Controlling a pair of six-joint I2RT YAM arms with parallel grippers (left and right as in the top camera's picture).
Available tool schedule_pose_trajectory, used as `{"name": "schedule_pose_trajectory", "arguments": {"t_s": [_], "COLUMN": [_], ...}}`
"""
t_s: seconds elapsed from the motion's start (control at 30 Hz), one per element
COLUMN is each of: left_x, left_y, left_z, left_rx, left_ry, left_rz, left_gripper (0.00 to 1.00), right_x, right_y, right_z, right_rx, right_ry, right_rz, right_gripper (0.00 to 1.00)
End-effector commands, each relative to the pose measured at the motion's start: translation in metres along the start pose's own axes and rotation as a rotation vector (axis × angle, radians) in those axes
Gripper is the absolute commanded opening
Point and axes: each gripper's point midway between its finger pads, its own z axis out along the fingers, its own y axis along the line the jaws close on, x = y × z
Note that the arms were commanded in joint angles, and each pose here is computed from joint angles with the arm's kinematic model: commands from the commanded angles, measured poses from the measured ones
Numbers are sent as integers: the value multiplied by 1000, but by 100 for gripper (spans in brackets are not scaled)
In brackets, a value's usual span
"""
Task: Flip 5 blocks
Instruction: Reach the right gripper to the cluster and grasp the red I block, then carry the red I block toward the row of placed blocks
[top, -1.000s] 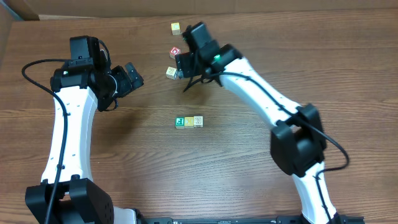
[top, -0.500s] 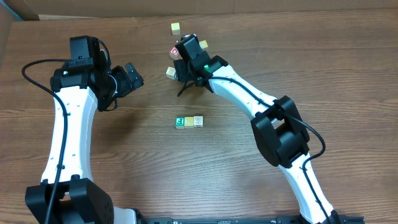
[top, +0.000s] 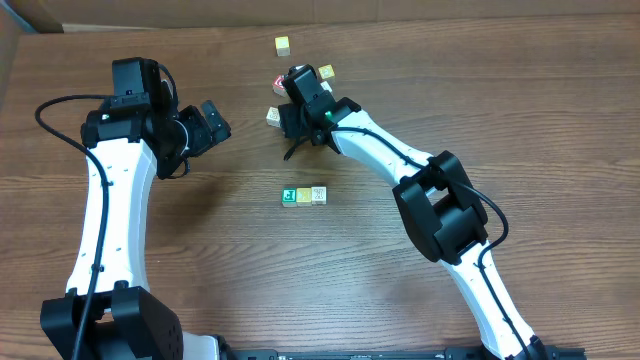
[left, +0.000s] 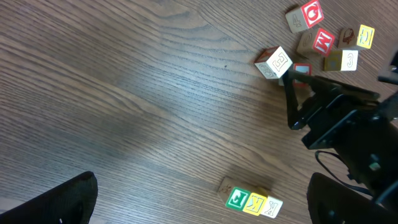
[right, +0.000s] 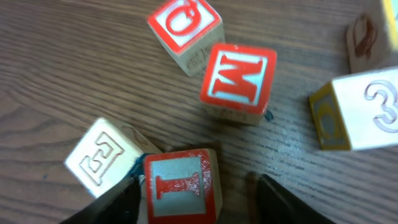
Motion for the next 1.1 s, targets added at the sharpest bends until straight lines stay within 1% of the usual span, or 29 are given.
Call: {"name": "schedule_pose_trajectory", "arguments": {"t_s": [0.0, 0.03, 0.07, 0.23, 0.3, 0.33, 0.4, 0.57, 0.67, 0.8, 0.9, 1.0, 1.03, 1.07], "left_x": [-1, -1, -1, -1, -1, -1, -1, -1, -1, -1, -1, -1, -1, -1], "left_y": [-4, -4, -4, -4, -4, -4, -4, -4, -4, -4, -4, -4, -4, -4], "left_z": [-1, -1, -1, -1, -1, -1, -1, -1, -1, -1, -1, -1, -1, -1], "left_rx": [8, 8, 8, 8, 8, 8, 8, 8, 8, 8, 8, 8, 8, 8], "left_ry": [-2, -3, -2, -2, -2, -2, -3, -2, -2, -2, -2, -2, -2, -2], "left_rz": [20, 20, 20, 20, 20, 20, 20, 20, 20, 20, 20, 20, 20, 20], "left_gripper": [100, 100, 100, 100, 100, 100, 100, 100, 100, 100, 100, 100, 100, 100], "right_x": [0, -3, -6, -14, -20, -26, -35, -58, -60, -53, -38, -12, 4, 12], "right_y": [-1, -1, -1, -3, -4, -3, 0, 6, 6, 0, -8, -13, -15, -18], "right_z": [8, 7, 6, -1, -11, -18, -33, -84, -119, -163, -192, -212, -219, -221], "right_rx": [-3, -6, -8, -7, -7, -9, -14, -24, -15, 13, 36, 49, 57, 69], "right_ry": [-5, -14, -21, -34, -40, -48, -63, -89, -64, -11, 61, 172, 241, 275], "right_rz": [5, 6, 7, 14, 17, 17, 18, 19, 18, 16, 46, 63, 69, 83], "right_gripper": [47, 42, 41, 40, 35, 31, 28, 28, 28, 28, 28, 27, 26, 26]}}
